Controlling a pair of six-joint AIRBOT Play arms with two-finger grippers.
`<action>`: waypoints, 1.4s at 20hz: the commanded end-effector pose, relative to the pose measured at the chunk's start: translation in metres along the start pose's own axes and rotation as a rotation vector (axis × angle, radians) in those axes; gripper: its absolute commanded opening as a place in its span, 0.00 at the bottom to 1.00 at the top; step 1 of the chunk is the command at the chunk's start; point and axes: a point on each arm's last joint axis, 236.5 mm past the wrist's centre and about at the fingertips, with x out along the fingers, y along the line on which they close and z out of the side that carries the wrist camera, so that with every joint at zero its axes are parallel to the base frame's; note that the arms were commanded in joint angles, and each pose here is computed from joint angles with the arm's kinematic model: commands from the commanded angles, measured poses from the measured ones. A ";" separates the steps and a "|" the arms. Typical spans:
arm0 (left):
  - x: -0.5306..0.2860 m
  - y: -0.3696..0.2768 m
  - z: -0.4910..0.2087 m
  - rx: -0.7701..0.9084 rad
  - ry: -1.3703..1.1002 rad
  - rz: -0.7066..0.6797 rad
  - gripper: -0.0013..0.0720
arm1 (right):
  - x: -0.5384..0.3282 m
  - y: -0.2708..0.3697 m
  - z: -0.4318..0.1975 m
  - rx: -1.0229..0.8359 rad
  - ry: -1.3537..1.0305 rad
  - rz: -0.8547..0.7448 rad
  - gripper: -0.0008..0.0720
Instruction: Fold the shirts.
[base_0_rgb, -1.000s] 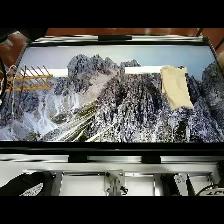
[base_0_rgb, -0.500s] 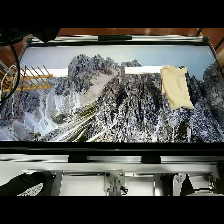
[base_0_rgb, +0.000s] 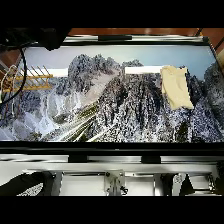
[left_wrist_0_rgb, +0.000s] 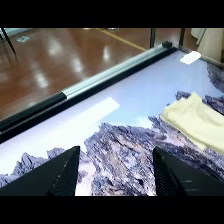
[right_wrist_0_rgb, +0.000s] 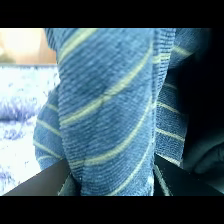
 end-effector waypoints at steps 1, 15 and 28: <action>0.000 -0.007 -0.014 0.001 0.061 -0.031 0.75 | -0.009 0.003 0.003 -0.026 -0.020 0.018 0.69; 0.022 -0.002 -0.035 -0.018 0.107 -0.038 0.75 | -0.119 0.003 0.136 0.003 -0.697 0.052 0.69; 0.060 0.030 -0.119 -0.126 0.344 0.062 0.29 | -0.133 0.227 -0.006 -0.529 -0.105 1.151 0.53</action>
